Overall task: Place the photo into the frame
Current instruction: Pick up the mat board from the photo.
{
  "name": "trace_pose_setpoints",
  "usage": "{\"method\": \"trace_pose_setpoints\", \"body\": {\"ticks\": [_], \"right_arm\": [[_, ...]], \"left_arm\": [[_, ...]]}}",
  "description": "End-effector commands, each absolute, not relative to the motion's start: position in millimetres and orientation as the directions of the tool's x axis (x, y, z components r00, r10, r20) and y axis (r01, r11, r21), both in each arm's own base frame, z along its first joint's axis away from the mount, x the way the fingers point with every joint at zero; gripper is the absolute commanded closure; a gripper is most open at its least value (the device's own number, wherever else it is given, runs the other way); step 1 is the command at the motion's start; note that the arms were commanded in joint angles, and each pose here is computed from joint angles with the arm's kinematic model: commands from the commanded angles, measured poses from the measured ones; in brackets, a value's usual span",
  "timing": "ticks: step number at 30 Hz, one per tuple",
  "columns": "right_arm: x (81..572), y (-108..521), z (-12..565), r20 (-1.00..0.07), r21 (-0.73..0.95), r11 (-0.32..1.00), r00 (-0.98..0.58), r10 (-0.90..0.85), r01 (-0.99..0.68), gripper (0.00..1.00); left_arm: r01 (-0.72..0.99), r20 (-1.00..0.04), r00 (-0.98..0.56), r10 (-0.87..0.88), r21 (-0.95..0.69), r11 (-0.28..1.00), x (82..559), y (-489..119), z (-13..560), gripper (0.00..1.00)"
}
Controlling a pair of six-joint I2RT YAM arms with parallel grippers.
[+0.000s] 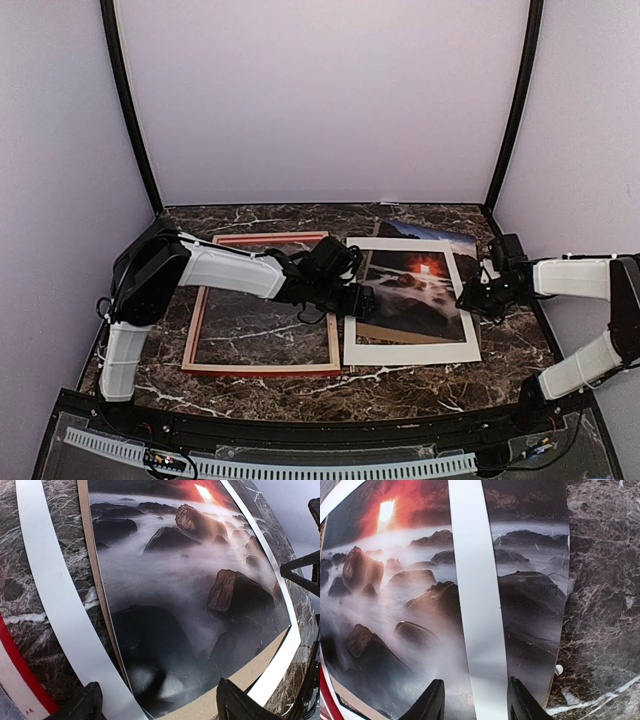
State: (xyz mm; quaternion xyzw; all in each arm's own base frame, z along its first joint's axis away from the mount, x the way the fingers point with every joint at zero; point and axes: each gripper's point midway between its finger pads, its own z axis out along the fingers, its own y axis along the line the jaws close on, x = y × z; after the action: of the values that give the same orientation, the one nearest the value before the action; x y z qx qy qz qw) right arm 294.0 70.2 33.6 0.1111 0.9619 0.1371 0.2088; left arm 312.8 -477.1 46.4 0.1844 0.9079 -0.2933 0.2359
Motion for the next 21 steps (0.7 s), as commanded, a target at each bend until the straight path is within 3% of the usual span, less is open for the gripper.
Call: {"method": "trace_pose_setpoints", "body": {"ticks": [1,11,21], "right_arm": [[300,61,44,-0.425,0.284,0.945,-0.862,0.276,0.163,0.56],[300,63,36,-0.407,0.281,0.947,-0.875,0.264,0.154,0.54],[298,68,27,-0.376,0.302,0.942,-0.890,0.260,0.148,0.53]], "left_arm": [[0.413,-0.437,-0.865,0.247,-0.338,0.846,299,-451,3,0.19],[0.365,-0.445,-0.864,0.235,-0.233,0.901,305,-426,1,0.17],[0.376,-0.430,-0.869,0.246,-0.248,0.893,301,-428,-9,0.16]]}}
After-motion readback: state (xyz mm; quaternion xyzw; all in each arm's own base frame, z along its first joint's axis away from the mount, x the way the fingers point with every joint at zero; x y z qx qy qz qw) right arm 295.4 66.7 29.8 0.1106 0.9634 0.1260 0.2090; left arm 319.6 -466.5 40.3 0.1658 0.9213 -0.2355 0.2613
